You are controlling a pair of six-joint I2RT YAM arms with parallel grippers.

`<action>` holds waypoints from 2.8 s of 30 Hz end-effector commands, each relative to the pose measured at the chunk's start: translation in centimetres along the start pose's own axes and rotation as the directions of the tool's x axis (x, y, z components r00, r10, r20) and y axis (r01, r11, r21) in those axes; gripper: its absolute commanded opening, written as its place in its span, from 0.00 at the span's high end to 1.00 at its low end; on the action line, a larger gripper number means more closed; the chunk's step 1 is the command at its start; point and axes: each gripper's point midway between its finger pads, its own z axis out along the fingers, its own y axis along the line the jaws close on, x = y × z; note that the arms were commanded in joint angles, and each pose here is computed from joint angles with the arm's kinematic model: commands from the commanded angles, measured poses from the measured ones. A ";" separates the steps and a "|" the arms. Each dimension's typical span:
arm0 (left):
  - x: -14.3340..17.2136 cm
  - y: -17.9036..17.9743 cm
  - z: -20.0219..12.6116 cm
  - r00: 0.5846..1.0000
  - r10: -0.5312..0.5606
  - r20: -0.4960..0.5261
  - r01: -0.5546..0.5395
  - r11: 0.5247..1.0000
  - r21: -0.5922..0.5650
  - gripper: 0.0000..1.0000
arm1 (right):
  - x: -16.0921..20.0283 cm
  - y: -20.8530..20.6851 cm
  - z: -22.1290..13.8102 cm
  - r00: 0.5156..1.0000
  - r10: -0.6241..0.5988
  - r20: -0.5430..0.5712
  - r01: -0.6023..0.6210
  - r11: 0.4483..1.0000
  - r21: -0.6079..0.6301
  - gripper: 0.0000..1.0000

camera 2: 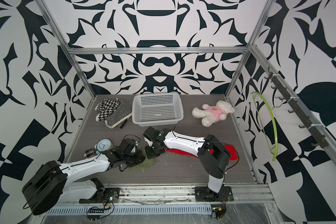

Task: Roll up the scarf and place it into the basket
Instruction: Roll the scarf at the center of the board.

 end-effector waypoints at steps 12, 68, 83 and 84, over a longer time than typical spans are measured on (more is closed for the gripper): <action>1.3 5.1 1.6 0.997 -0.070 0.016 0.072 0.992 -0.101 1.00 | -1.1 5.9 0.3 0.999 -0.025 0.031 0.031 0.974 -0.225 1.00; -0.2 6.9 -0.1 0.991 -0.127 0.042 0.132 0.983 -0.126 1.00 | -0.5 2.9 3.6 0.999 0.003 0.042 0.003 0.991 -0.137 0.99; 1.4 10.5 0.6 0.986 -0.164 0.027 0.166 0.964 -0.208 1.00 | 1.3 -6.3 3.0 0.993 0.116 0.032 -0.119 0.986 0.115 0.55; 1.4 10.7 0.6 0.986 -0.166 0.028 0.168 0.963 -0.213 1.00 | 1.3 -6.4 2.9 0.993 0.116 0.038 -0.119 0.986 0.118 0.53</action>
